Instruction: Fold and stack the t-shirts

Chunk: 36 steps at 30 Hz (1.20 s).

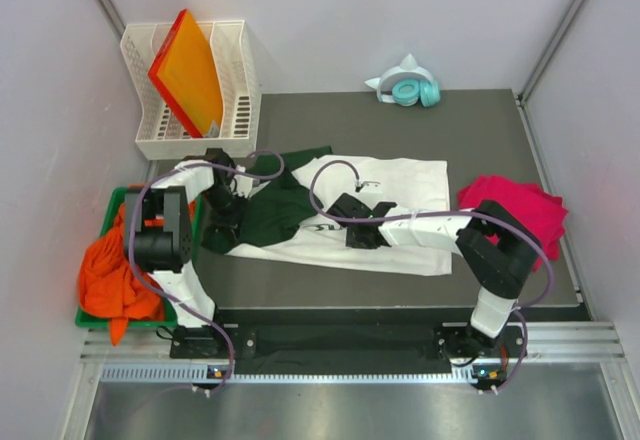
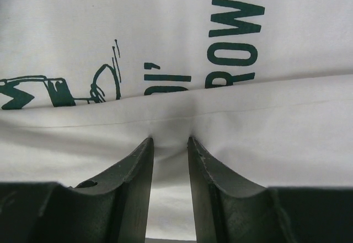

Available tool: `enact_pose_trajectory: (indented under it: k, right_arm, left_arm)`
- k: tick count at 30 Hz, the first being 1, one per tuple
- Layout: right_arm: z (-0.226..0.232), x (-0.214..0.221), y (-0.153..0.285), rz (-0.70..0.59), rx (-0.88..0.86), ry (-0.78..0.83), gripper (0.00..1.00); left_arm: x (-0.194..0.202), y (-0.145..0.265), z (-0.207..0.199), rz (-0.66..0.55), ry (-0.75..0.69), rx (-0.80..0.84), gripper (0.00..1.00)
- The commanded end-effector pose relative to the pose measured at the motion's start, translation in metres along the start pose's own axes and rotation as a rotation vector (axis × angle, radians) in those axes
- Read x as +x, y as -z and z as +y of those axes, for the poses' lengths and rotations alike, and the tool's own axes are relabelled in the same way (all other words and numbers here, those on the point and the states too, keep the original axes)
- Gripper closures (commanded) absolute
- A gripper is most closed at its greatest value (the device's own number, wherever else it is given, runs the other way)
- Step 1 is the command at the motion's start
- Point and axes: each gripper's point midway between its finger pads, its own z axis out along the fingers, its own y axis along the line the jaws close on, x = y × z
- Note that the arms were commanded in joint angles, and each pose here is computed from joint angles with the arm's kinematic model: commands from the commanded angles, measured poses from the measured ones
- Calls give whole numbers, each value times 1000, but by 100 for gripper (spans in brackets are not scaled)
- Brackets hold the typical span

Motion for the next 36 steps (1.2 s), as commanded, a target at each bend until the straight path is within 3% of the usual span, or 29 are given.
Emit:
enact_pose_trajectory:
  k: [1,5,9,11,15,19,26,31,36]
  right_arm:
    - [-51,30,-18,87,153,45,68]
    - [-27,-2,-6,-7,70,94,68]
    - [-6,-82,38,-220,15,84,65]
    - [4,-122,60,-293,-14,80,64]
    - [-18,-184,73,-351,-4,14,63]
    - [-55,-228,58,-327,31,-34,63]
    - [-108,-256,3,-234,175,-18,65]
    - [-148,-259,-32,-171,164,-195,66]
    - [-181,-275,-29,-250,175,-337,66]
  left_arm:
    - [25,-1,32,70,11,-121,79]
    - [4,19,12,-55,-17,-32,78]
    - [-48,90,-22,-368,-92,66,73]
    - [-69,119,-25,-482,-77,43,71]
    - [-107,168,-16,-689,-13,-42,71]
    - [-120,178,-5,-737,71,-74,71]
    - [-137,157,16,-698,150,-101,72]
    - [-144,161,21,-705,185,-100,72]
    - [-144,177,29,-740,193,-163,72]
